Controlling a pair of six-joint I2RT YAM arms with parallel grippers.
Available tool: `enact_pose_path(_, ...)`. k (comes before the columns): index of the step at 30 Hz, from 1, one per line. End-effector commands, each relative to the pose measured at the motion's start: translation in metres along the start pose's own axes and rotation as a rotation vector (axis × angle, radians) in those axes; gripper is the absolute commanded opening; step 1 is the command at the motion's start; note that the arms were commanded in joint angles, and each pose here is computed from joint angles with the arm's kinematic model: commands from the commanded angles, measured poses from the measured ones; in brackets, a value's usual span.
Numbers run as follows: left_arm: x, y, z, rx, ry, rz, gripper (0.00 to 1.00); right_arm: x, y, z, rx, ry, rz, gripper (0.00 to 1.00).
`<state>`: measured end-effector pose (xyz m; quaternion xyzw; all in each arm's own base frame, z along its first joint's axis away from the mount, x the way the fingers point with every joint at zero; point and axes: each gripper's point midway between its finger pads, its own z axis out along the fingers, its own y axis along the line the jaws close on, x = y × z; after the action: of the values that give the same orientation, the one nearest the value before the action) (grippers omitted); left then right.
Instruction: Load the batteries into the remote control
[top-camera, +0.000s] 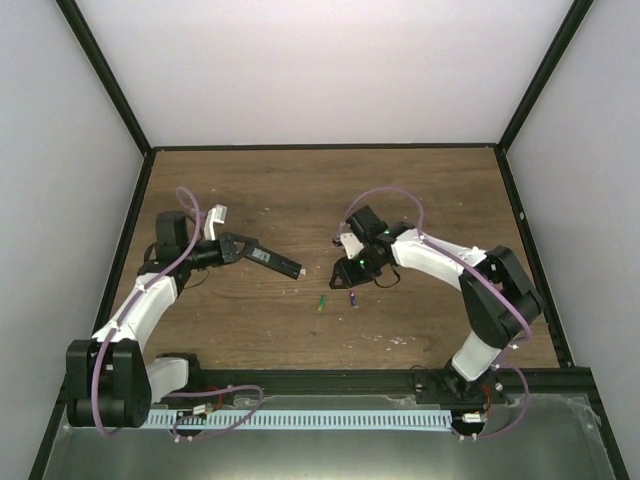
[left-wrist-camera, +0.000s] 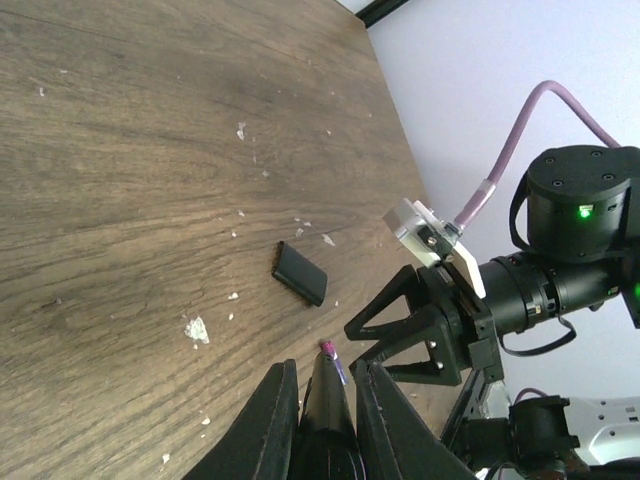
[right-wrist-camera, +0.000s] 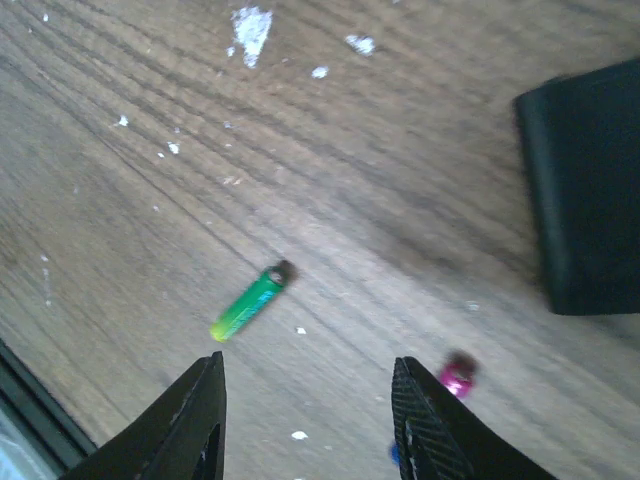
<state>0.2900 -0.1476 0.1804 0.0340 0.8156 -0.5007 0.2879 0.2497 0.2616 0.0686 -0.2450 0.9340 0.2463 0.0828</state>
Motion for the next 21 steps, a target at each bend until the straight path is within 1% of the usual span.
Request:
enact_pose_path(1,0.01,0.001,-0.002,-0.009,0.007,0.014,0.0,-0.001,0.027,0.007,-0.039,0.059,0.115,0.38)
enact_pose_path(5,0.011,-0.003,-0.005,0.0,-0.002,0.023,0.0,0.008,0.029,0.024,-0.013,0.109,0.138,0.38)
enact_pose_path(10,0.011,-0.009,-0.009,-0.001,-0.01,0.047,0.0,0.014,0.025,0.031,0.058,0.147,0.15,0.38)
enact_pose_path(14,0.01,-0.013,-0.011,0.003,-0.016,0.053,0.0,0.007,0.032,0.036,0.078,0.153,0.144,0.38)
enact_pose_path(21,0.011,-0.016,-0.012,0.01,-0.011,0.054,0.0,0.005,0.042,0.052,0.125,0.205,0.103,0.38)
